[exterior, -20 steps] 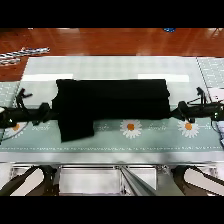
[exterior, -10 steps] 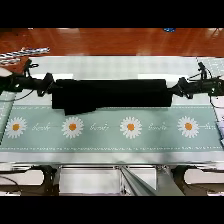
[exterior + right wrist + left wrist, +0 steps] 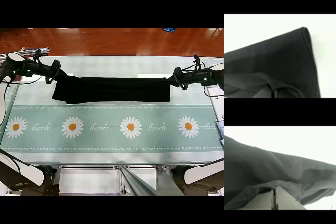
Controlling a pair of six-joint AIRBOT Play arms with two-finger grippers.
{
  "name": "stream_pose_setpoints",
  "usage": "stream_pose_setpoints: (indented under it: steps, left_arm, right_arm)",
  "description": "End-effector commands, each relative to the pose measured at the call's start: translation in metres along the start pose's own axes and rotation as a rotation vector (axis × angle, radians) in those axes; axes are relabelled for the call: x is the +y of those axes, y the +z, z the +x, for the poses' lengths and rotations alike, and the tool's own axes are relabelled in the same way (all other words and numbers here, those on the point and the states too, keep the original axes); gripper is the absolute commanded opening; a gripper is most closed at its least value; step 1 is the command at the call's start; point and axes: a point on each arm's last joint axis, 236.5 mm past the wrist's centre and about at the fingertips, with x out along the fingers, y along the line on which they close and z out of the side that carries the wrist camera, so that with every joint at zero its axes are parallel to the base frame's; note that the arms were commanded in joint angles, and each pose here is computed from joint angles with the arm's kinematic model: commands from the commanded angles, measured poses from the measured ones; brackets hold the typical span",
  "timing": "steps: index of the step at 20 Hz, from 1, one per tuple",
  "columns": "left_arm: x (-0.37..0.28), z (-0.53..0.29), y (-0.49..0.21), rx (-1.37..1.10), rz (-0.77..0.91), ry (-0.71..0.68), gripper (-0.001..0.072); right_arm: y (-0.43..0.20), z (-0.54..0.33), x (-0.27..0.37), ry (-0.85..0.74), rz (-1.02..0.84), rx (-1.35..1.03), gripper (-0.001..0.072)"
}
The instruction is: Fold the shirts.
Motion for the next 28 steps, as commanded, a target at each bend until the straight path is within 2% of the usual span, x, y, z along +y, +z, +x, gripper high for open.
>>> stream_pose_setpoints:
  steps: [1,4,8,9,10,11,12,15,18,21,24,28]
  left_arm:
    - [0.005,0.010,0.019,-0.042,0.000,0.000,0.0019]
    - [-0.018,0.009,0.036,-0.119,0.054,-0.083,0.0019]
    - [-0.023,0.018,0.037,-0.132,0.062,-0.089,0.0022]
    - [-0.023,0.020,0.036,-0.126,0.058,-0.089,0.0127]
    - [-0.024,0.021,0.033,-0.117,0.045,-0.091,0.0464]
    - [-0.024,0.018,0.032,-0.104,0.022,-0.097,0.0509]
    - [-0.026,0.011,0.032,-0.091,-0.001,-0.104,0.0509]
    - [-0.018,-0.041,0.038,-0.048,-0.106,-0.129,0.0507]
    - [0.017,-0.115,0.032,-0.069,-0.071,0.031,0.0507]
    - [0.025,-0.186,0.033,-0.230,0.078,0.263,0.0507]
    - [-0.029,-0.199,0.007,-0.389,0.248,0.259,0.0508]
    - [-0.068,-0.142,-0.077,-0.415,0.405,0.203,0.0507]
  right_arm:
    - [0.013,0.006,-0.004,0.000,0.016,-0.030,0.0030]
    - [0.019,0.007,-0.002,0.008,0.025,-0.055,0.0030]
    - [0.028,0.006,-0.001,0.017,0.036,-0.093,0.0030]
    - [0.031,0.005,0.001,0.023,0.042,-0.108,0.0039]
    - [0.035,0.005,0.002,0.032,0.051,-0.126,0.0183]
    - [0.037,0.004,0.006,0.046,0.058,-0.133,0.0378]
    - [0.039,0.001,0.009,0.056,0.058,-0.137,0.0413]
    - [0.051,-0.038,0.013,0.064,0.028,-0.171,0.0413]
    - [0.056,-0.103,-0.006,0.026,0.023,-0.223,0.0413]
    - [0.039,-0.148,-0.051,-0.096,0.045,-0.215,0.0413]
    - [0.014,-0.132,-0.086,-0.122,0.166,-0.205,0.0412]
    - [-0.009,-0.068,-0.083,-0.060,0.243,-0.131,0.0412]
